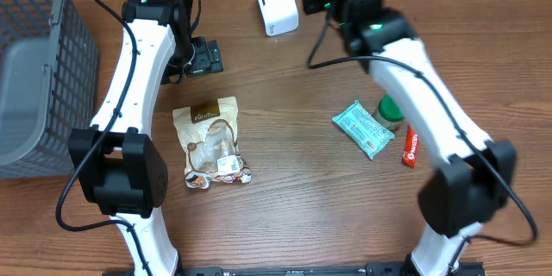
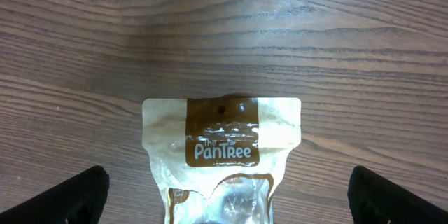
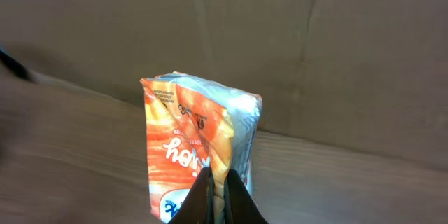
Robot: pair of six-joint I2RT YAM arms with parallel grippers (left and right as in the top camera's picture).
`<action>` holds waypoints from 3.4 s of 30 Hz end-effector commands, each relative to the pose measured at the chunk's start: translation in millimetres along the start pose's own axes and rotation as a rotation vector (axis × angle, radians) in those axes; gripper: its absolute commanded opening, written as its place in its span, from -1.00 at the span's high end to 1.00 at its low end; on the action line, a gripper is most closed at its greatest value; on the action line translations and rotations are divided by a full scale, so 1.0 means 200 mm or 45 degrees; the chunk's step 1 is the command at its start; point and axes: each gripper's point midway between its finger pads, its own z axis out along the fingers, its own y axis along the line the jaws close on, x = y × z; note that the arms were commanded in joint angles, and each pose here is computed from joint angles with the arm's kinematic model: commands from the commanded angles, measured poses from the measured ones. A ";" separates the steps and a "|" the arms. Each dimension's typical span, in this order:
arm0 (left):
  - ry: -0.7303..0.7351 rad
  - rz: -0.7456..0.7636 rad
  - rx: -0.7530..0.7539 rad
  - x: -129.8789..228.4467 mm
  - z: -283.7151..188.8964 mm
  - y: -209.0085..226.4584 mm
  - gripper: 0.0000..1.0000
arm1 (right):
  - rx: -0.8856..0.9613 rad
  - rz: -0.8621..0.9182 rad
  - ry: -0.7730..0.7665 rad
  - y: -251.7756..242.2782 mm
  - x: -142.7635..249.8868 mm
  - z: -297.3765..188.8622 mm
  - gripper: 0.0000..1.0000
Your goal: Scan the item barcode
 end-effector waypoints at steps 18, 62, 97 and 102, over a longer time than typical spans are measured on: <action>-0.021 0.016 -0.001 -0.02 -0.02 0.00 -1.00 | 0.301 -1.125 -0.009 0.00 0.33 0.55 0.93; -0.021 0.016 -0.001 -0.02 -0.02 0.00 -1.00 | 0.450 -0.270 -0.232 0.03 -0.27 -0.18 0.92; -0.021 0.016 -0.001 -0.02 -0.02 0.00 -1.00 | 0.554 -0.082 1.270 -0.43 1.47 -0.72 0.26; -0.021 0.016 -0.001 -0.02 -0.02 0.00 -0.99 | 0.530 -0.057 1.251 -0.41 1.46 -0.69 0.10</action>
